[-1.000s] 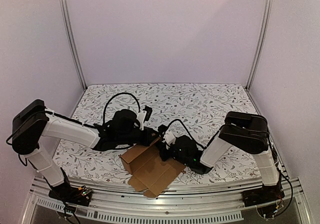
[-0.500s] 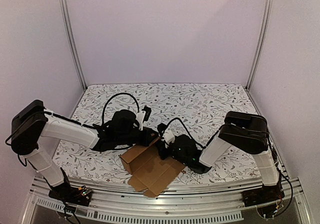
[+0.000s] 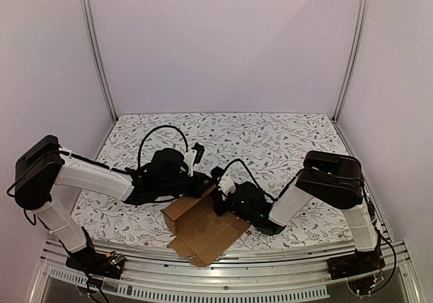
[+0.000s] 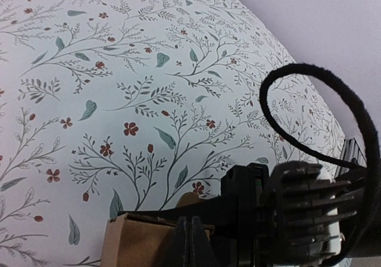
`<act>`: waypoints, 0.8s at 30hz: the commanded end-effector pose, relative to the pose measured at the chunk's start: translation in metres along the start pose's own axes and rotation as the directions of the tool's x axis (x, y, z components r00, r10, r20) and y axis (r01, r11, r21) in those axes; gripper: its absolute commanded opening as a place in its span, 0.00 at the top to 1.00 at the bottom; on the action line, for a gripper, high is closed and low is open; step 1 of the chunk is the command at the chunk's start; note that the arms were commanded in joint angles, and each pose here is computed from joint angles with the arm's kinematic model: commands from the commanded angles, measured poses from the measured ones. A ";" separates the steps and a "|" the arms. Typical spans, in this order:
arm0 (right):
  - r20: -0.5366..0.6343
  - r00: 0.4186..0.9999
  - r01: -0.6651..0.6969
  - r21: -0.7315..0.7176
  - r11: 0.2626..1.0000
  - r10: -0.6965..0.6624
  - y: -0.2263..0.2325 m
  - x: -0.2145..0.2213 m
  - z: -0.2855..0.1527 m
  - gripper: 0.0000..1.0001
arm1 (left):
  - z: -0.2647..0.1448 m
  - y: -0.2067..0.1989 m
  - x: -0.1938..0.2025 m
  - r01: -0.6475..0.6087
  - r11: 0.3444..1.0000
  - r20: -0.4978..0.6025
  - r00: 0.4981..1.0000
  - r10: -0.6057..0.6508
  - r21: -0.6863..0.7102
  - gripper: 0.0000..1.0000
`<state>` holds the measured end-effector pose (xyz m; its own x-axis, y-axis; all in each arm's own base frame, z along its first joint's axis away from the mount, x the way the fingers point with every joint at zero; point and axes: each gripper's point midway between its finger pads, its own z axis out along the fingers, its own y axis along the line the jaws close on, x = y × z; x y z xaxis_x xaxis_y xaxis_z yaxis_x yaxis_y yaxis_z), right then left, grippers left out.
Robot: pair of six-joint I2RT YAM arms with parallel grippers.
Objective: Fold the paper box
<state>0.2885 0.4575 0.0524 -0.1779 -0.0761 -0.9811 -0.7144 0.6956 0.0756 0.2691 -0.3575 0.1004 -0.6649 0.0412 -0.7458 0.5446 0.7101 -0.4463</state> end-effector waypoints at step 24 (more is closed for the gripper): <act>-0.107 0.994 0.021 -0.094 0.995 -0.031 0.011 -0.011 -0.062 0.44 | -0.007 0.030 0.035 -0.017 0.992 -0.087 0.996 0.006 -0.121 1.00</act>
<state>0.2586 0.4295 0.0619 -0.2130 -0.1471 -0.9659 -0.7546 0.6528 0.0670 0.2704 -0.3497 0.0998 -0.6585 0.0288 -0.7520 0.5257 0.7326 -0.4323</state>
